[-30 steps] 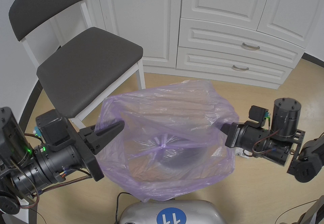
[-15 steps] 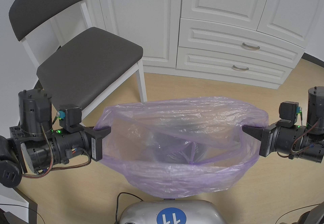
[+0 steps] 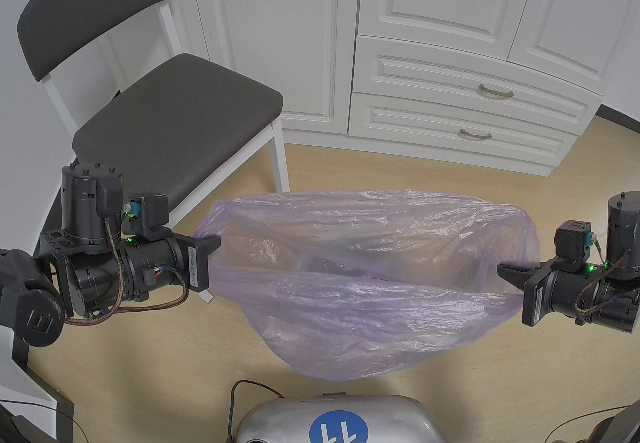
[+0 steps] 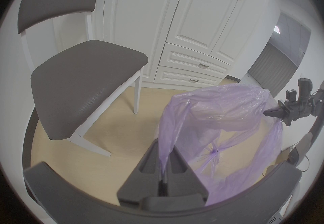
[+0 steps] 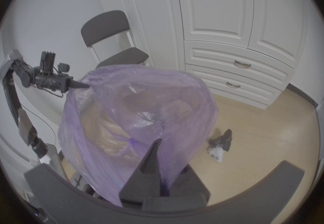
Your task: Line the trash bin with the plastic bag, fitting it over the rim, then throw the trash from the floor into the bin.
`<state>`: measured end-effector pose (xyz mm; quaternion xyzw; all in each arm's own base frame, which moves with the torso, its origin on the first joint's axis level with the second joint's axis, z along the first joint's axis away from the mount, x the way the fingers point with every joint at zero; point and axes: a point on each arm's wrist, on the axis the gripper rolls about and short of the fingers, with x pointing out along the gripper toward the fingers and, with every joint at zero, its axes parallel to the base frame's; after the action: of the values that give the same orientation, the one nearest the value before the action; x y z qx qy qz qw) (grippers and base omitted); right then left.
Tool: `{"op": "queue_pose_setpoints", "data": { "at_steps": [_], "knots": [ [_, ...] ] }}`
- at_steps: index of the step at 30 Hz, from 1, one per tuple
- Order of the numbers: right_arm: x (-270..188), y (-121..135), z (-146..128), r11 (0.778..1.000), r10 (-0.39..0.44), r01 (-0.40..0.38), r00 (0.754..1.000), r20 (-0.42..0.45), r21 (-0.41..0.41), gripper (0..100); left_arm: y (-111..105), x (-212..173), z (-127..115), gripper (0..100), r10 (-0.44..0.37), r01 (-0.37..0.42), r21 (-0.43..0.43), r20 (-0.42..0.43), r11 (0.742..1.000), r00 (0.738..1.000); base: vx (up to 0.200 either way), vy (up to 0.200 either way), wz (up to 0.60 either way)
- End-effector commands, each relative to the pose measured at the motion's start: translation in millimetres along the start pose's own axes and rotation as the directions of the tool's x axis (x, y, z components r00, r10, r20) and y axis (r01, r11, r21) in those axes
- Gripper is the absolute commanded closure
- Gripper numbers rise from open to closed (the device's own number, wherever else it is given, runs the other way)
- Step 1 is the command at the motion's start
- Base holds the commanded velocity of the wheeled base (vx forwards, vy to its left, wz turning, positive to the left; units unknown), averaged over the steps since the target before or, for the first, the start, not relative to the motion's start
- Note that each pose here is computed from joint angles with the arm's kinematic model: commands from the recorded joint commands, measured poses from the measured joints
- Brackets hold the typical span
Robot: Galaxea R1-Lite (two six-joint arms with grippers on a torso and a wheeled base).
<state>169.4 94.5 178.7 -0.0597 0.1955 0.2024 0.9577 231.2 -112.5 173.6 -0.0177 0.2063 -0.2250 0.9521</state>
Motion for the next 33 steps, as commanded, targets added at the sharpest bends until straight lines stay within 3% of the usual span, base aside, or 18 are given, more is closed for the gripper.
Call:
{"op": "queue_pose_setpoints", "data": {
  "at_steps": [1, 2, 12, 25, 29, 33],
  "knots": [
    [4, -4, -5, 1.000, -0.024, 0.024, 0.999, -0.028, -0.002, 100, 3, 5, -3, 100, 0.005, -0.005, -0.006, -0.015, 1.000, 1.000, 0.000, 0.000, 0.00],
    [6, -7, -7, 0.998, -0.067, 0.066, 0.997, -0.041, -0.024, 100, 5, 4, -4, 100, -0.001, 0.001, -0.008, -0.020, 1.000, 1.000, 0.000, 0.000, 0.00],
    [14, -16, -21, 0.988, -0.133, 0.123, 0.985, -0.112, -0.095, 100, 14, 5, -10, 100, -0.016, 0.015, -0.018, -0.047, 1.000, 0.999, 0.000, 0.000, 0.00],
    [19, -27, -39, 0.974, -0.178, 0.145, 0.965, -0.193, -0.172, 100, 14, -3, -11, 100, -0.005, 0.004, -0.018, -0.036, 1.000, 0.999, 0.000, 0.000, 0.00],
    [16, -29, -37, 0.968, -0.186, 0.148, 0.966, -0.180, -0.204, 100, 15, -7, -6, 100, -0.009, 0.009, -0.022, -0.012, 1.000, 1.000, 0.000, 0.000, 0.00],
    [26, -35, -39, 0.963, -0.211, 0.165, 0.954, -0.214, -0.215, 100, 18, 2, -9, 100, 0.000, -0.001, -0.027, -0.037, 1.000, 0.999, 0.000, 0.000, 0.00]
  ]
}}
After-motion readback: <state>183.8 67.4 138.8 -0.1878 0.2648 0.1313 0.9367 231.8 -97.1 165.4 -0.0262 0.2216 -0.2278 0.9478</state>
